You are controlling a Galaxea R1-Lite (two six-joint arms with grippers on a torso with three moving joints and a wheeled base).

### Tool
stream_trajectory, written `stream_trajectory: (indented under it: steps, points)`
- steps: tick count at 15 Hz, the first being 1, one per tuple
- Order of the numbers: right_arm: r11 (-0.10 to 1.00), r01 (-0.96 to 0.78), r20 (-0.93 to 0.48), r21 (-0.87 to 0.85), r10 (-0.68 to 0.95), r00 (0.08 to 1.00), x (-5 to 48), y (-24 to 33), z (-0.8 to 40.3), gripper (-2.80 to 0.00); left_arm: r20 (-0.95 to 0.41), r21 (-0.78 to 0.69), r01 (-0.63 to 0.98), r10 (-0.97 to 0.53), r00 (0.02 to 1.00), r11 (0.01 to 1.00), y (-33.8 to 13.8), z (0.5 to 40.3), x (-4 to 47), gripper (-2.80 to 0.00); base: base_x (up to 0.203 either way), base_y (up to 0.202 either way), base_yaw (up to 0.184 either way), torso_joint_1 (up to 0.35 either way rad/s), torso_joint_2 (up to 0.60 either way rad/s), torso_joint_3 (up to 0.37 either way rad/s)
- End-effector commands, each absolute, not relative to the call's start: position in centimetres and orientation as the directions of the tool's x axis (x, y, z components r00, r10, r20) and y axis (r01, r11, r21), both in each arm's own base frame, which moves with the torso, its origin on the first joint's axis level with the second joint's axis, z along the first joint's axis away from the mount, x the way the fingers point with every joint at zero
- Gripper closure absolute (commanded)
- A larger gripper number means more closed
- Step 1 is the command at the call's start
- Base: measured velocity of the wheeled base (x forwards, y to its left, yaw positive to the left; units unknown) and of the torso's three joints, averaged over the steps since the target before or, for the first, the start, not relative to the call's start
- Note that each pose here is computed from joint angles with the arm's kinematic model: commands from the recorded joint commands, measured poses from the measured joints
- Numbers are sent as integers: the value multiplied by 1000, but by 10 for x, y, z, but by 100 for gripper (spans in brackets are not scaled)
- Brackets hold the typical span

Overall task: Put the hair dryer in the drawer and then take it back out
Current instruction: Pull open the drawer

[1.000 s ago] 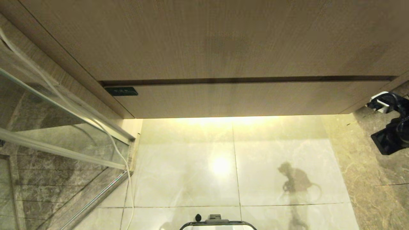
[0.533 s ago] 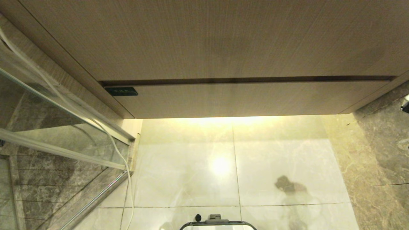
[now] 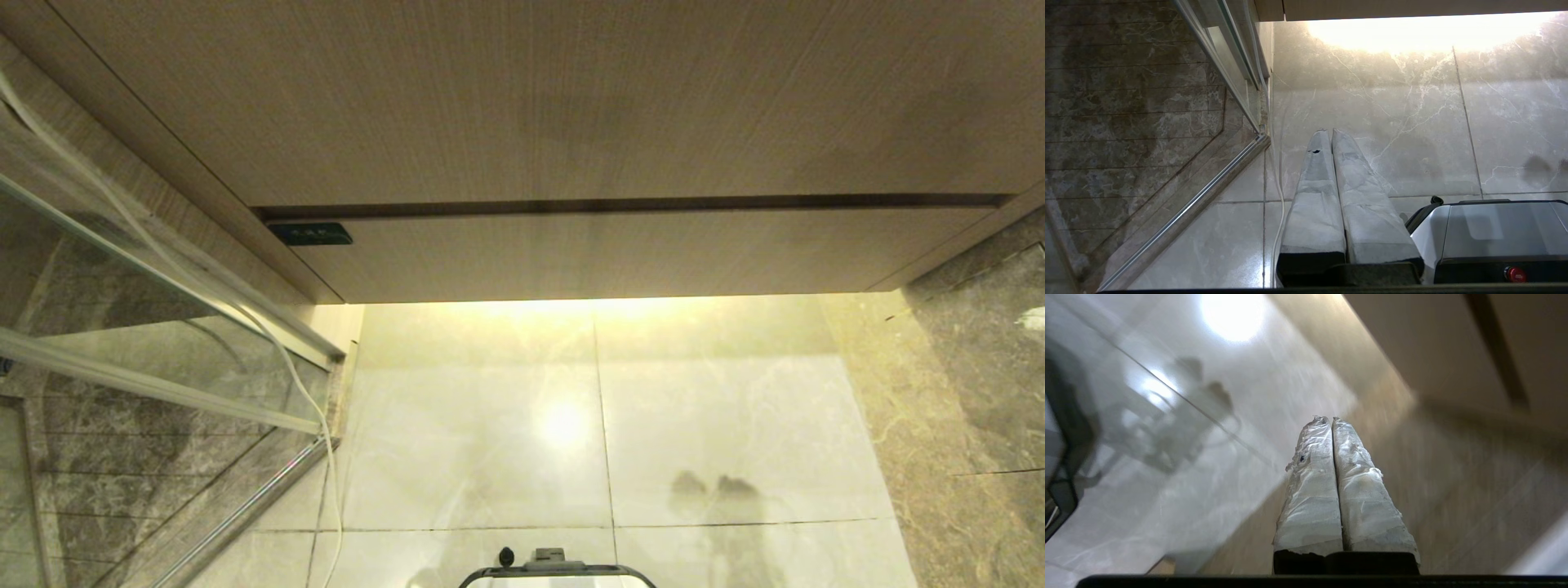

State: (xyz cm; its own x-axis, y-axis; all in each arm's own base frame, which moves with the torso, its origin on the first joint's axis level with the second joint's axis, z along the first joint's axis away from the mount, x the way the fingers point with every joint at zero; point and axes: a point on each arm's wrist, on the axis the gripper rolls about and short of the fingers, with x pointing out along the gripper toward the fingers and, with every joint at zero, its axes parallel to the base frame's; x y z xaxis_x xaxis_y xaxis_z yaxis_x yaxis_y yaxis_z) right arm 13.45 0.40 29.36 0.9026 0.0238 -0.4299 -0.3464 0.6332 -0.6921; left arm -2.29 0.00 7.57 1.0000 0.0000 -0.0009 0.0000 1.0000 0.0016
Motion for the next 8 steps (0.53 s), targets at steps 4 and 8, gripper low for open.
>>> stream_trajectory:
  steps: [4,8]
  points:
    - [337,-524,-406,-782,363,839,163,56,287,0,-2,2,0,0,1000,1000,0,76,-23,0,0,0,0,0,0,0]
    - [50,-619,-459,-784,624,632,195,73,267,0,-1,2,-2,2,1000,1000,0,76,-23,0,0,0,0,0,0,0]
